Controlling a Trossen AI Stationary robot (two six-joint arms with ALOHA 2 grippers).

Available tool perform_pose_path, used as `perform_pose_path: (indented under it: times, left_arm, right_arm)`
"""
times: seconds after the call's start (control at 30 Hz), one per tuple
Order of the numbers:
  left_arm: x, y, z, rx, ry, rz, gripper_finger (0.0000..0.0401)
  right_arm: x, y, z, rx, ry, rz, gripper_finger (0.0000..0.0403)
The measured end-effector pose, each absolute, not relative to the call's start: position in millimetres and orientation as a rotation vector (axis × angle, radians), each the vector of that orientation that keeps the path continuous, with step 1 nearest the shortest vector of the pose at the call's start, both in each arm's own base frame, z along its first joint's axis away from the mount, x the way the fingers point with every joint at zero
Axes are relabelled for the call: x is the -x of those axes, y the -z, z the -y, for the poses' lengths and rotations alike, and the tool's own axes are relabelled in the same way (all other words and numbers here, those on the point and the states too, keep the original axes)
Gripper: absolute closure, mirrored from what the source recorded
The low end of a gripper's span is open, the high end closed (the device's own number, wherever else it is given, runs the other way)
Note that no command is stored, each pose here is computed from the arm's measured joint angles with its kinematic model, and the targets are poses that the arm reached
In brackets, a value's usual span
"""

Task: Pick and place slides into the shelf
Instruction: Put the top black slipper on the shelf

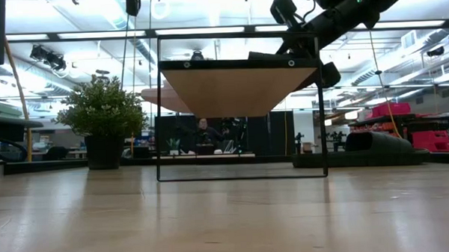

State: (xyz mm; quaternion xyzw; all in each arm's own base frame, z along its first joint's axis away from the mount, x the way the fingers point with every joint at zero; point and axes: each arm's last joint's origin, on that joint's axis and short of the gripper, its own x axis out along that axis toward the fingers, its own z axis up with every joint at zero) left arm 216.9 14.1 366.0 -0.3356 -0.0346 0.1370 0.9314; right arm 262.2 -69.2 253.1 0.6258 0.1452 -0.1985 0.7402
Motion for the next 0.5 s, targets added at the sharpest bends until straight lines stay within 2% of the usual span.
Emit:
perform_pose_path:
  times: [0.2,0.5]
  left_arm:
    - [-216.9,-366.0,-14.1,0.687,-0.28,0.071,0.0389]
    - [-216.9,-366.0,-14.1,0.686,-0.281,0.071,0.0379]
  right_arm:
    - [-262.3,-253.0,69.4,-1.365,0.441,-0.315,0.0391]
    - [-262.2,-253.0,69.7,-1.362,0.449,-0.309,0.039]
